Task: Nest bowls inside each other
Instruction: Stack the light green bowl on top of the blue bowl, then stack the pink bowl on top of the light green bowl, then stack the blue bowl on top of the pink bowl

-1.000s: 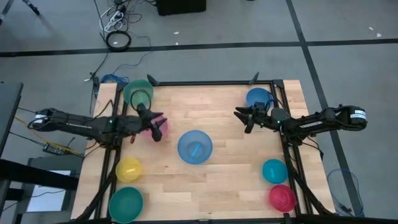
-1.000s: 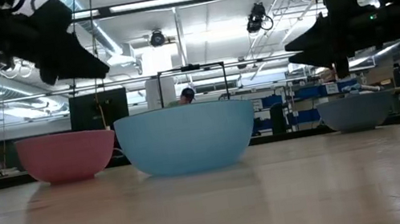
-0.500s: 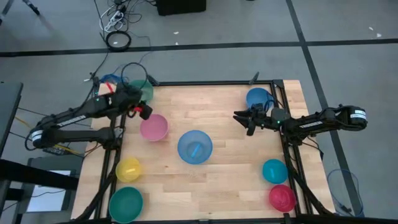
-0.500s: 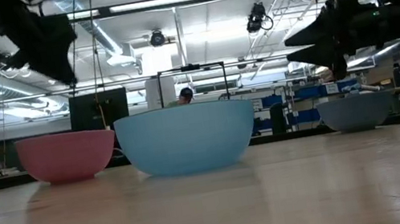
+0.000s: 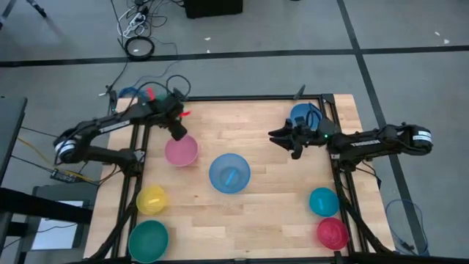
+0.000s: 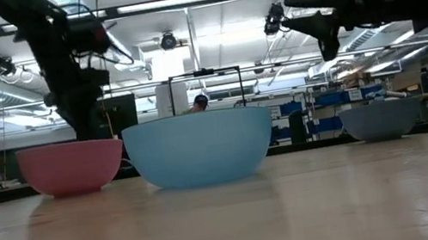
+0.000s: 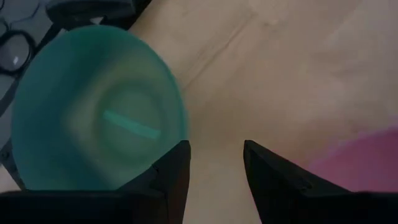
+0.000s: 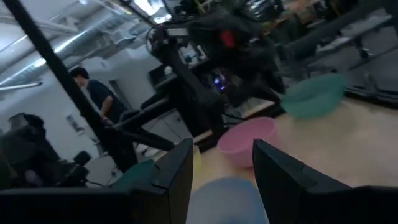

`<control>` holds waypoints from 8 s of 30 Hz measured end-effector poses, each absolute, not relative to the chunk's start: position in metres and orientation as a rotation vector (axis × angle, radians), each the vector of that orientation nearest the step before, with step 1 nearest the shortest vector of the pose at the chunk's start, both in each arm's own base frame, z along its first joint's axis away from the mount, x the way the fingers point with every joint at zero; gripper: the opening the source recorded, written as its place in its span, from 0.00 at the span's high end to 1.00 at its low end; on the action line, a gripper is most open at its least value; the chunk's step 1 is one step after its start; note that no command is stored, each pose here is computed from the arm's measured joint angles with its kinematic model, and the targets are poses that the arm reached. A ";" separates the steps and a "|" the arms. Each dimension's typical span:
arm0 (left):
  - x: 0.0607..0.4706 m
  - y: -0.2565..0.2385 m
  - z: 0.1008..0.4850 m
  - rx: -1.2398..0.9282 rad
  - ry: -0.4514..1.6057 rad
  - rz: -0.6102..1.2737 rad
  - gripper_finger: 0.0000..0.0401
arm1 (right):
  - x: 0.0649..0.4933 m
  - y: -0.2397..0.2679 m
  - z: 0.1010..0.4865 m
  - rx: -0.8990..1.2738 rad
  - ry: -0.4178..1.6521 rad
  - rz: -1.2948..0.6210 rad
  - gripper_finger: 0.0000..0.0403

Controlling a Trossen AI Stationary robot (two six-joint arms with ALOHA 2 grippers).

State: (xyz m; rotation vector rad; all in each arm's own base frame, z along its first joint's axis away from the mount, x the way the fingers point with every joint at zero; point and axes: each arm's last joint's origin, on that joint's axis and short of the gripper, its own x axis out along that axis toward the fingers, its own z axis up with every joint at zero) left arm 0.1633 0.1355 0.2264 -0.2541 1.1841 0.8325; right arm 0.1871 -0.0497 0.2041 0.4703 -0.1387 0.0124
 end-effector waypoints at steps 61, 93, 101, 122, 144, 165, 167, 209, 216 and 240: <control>0.249 0.150 0.274 -0.181 1.139 0.478 0.98 | 0.180 -0.080 0.217 0.507 -0.235 -0.111 0.61; 0.364 -0.085 0.229 -0.003 1.266 -0.185 0.96 | 0.171 -0.095 0.218 0.568 -0.226 -0.081 0.61; 0.374 -0.086 0.272 0.064 1.164 -0.086 0.66 | 0.172 -0.093 0.217 0.537 -0.207 -0.040 0.61; 0.372 -0.093 0.277 0.020 1.225 0.040 0.42 | 0.172 -0.094 0.217 0.532 -0.207 -0.044 0.50; 0.385 -0.103 0.272 0.007 1.123 0.031 0.56 | 0.172 -0.093 0.217 0.531 -0.201 -0.039 0.51; 0.290 -0.042 0.235 0.142 1.582 0.496 0.56 | 0.172 -0.094 0.215 0.535 -0.184 -0.046 0.51; 0.281 -0.036 0.228 0.092 1.578 0.508 0.56 | 0.172 -0.094 0.215 0.535 -0.184 -0.046 0.51; 0.314 -0.053 0.298 -0.076 1.043 -0.035 0.99 | 0.176 -0.097 0.225 0.540 -0.202 -0.061 0.54; 0.327 -0.073 0.281 -0.136 1.081 -0.124 0.99 | 0.176 -0.097 0.225 0.530 -0.202 -0.062 0.54; 0.322 -0.074 0.334 0.057 0.988 0.300 0.33 | 0.174 -0.099 0.211 0.550 0.524 -0.303 0.46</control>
